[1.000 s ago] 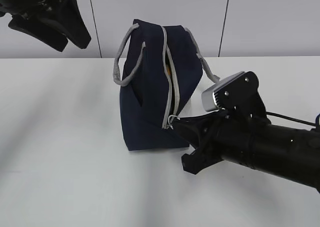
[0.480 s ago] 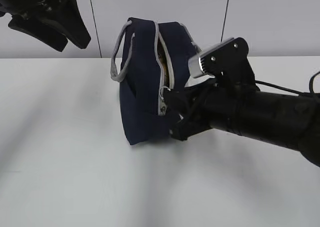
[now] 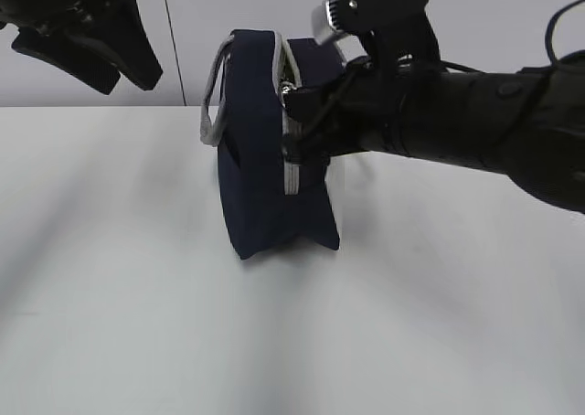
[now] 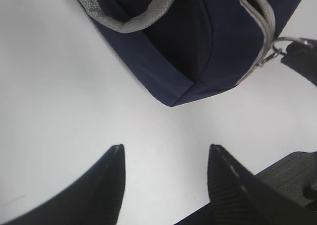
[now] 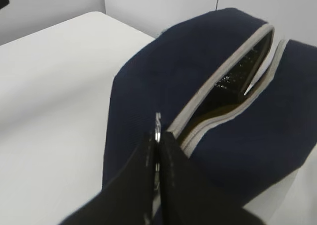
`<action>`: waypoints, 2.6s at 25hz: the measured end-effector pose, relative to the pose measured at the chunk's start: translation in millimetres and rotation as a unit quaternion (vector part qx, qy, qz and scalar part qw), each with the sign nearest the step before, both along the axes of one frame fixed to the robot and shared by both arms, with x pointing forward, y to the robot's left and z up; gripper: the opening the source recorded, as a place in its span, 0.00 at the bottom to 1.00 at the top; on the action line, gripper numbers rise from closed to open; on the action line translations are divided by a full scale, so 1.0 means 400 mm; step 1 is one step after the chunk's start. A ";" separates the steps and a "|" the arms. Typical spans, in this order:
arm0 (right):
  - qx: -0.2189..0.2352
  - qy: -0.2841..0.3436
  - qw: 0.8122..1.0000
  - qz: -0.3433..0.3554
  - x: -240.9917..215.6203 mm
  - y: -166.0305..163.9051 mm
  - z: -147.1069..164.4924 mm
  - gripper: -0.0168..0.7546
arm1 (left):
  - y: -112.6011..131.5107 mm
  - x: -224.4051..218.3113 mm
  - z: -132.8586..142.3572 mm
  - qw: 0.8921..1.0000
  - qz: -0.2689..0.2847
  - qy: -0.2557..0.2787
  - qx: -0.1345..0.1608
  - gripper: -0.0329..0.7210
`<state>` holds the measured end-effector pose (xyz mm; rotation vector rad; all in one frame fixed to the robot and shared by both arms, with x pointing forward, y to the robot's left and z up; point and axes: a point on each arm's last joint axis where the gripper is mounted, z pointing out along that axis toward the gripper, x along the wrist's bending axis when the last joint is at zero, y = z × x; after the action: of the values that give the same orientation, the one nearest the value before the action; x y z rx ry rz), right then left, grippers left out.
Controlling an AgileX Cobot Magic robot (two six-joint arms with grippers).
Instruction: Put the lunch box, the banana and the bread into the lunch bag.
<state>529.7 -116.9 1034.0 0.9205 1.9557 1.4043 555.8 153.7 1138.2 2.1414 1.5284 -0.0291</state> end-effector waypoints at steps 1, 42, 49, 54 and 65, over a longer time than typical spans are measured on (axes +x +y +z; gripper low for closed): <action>-0.002 0.001 1.000 -0.003 0.010 0.004 0.005 0.02 | 0.000 0.000 0.000 1.000 0.000 0.000 0.001 0.58; 0.129 0.082 0.983 -0.098 0.159 0.067 0.132 0.02 | -0.117 0.127 -0.155 0.996 -0.048 -0.039 -0.069 0.52; 0.135 0.085 0.982 -0.100 0.160 0.067 0.133 0.02 | -0.117 0.136 -0.178 0.995 -0.077 -0.047 -0.047 0.07; 0.139 0.088 0.981 -0.101 0.160 0.067 0.133 0.02 | -0.108 0.131 -0.185 0.988 -0.141 -0.066 -0.004 0.04; 0.129 0.067 0.985 -0.094 0.164 0.070 0.155 0.02 | -0.090 0.118 -0.162 0.976 -0.203 -0.053 0.053 0.04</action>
<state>595.4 -89.0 1095.9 1.3125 1.7511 1.5421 603.2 117.7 1073.3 2.4638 1.0324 0.0268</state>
